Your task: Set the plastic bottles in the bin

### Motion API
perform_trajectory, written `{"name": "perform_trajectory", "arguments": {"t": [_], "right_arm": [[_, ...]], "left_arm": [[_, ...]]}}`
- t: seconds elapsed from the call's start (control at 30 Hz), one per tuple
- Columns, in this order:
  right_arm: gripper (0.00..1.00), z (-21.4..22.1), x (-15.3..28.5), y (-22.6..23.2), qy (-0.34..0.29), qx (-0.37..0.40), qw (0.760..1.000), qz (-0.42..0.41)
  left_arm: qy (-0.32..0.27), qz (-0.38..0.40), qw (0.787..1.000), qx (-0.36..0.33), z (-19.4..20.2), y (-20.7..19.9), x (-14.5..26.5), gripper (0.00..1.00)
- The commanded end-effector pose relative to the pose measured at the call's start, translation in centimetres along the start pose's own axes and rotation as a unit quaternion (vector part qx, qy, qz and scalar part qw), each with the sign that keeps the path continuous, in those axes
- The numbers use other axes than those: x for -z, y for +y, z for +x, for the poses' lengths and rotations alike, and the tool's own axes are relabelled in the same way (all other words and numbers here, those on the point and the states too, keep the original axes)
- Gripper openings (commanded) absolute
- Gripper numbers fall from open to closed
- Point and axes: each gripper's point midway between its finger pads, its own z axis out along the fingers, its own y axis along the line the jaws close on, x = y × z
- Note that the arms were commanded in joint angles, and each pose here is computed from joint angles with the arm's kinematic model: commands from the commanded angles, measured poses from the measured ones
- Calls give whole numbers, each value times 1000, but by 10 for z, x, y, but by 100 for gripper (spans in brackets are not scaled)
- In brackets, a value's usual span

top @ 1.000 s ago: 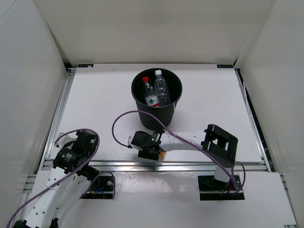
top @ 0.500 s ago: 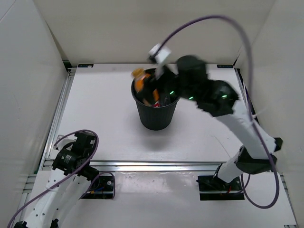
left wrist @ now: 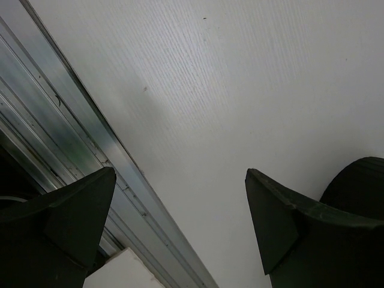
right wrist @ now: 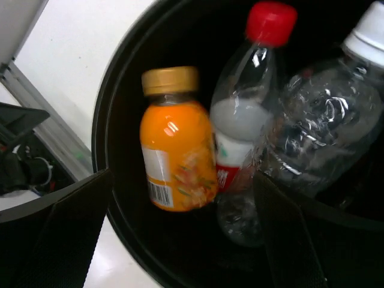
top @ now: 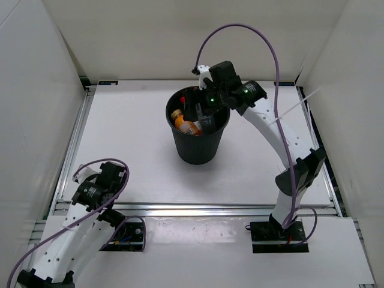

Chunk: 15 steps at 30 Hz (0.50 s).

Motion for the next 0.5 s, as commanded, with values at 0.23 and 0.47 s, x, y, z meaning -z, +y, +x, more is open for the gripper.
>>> {"name": "perform_trajectory", "arguments": {"t": [0.23,0.47], "right_arm": [[100,-43,139,-30,-98,-136,986,-13],[100,-19,196,-69,-145,-178,972,44]], "left_arm": [[-95,12,992,-87,-63,-47,33,100],[-215,-63,966,-130,-118,-61,45,100]]}}
